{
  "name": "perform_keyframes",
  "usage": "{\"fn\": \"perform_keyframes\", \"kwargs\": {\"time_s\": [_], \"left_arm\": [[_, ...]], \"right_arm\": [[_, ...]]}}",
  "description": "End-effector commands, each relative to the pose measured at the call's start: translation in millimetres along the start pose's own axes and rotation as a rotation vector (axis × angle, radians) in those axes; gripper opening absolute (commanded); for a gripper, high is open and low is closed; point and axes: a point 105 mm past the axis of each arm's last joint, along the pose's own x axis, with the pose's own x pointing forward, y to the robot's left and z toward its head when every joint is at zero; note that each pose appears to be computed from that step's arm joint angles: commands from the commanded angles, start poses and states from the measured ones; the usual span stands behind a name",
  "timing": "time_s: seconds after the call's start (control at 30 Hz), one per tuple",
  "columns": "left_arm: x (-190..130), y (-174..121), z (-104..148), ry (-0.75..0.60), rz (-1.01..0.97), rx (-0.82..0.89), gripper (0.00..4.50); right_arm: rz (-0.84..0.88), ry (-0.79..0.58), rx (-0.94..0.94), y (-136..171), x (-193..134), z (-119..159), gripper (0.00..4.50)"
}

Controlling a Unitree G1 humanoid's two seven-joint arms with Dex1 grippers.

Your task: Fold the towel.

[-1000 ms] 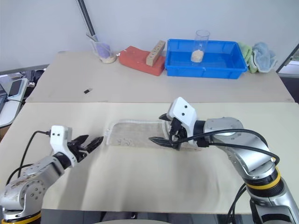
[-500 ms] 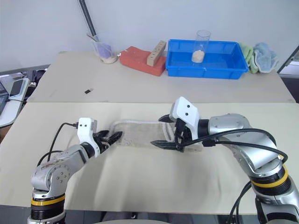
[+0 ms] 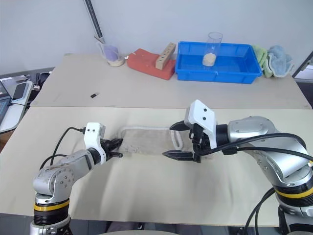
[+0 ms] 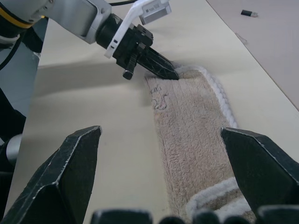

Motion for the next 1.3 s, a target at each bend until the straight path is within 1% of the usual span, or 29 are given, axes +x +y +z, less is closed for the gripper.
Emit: {"fn": "perform_keyframes", "kwargs": {"time_s": [0.03,0.13,0.33,0.37,0.47,0.57,0.67,0.73,0.8,0.93,1.1,1.17,1.2,1.27,1.3], "left_arm": [[-5,-40,27,-0.034,-0.192,0.103,0.02],[-7,-69,43,-0.033,-0.334,0.183,0.02],[0,-114,53,0.007,-0.545,0.309,0.02],[3,-119,53,0.006,-0.561,0.315,0.02],[24,-149,59,-0.033,-0.609,0.336,0.02],[38,-178,73,-0.102,-0.632,0.311,0.02],[42,-191,85,-0.153,-0.628,0.283,0.02],[42,-199,87,-0.166,-0.636,0.272,0.02],[42,-210,83,-0.162,-0.663,0.275,0.02],[47,-226,62,-0.109,-0.711,0.335,0.02],[65,-225,39,-0.074,-0.681,0.427,0.02],[67,-226,34,-0.061,-0.698,0.443,0.67],[66,-227,34,-0.063,-0.710,0.452,0.85],[61,-232,37,-0.076,-0.741,0.456,1.80],[58,-235,40,-0.093,-0.759,0.462,2.36]], "right_arm": [[-0.028,0.003,-0.044,0,-18,12,4.50],[-0.039,0.050,-0.029,1,-32,7,4.50],[-0.094,0.191,0.028,3,-69,-8,4.50],[-0.105,0.204,0.035,4,-73,-10,4.50],[-0.155,0.248,0.058,5,-87,-16,4.50],[-0.186,0.265,0.077,10,-94,-19,4.50],[-0.198,0.269,0.089,16,-96,-20,4.50],[-0.205,0.273,0.100,20,-98,-21,4.50],[-0.216,0.279,0.110,22,-101,-21,4.50],[-0.237,0.292,0.117,23,-106,-22,4.50],[-0.247,0.292,0.118,23,-107,-23,4.50],[-0.248,0.291,0.118,22,-107,-23,4.50],[-0.249,0.290,0.118,22,-107,-23,4.50],[-0.253,0.288,0.118,21,-107,-24,4.50],[-0.257,0.287,0.118,21,-107,-24,4.50]]}}
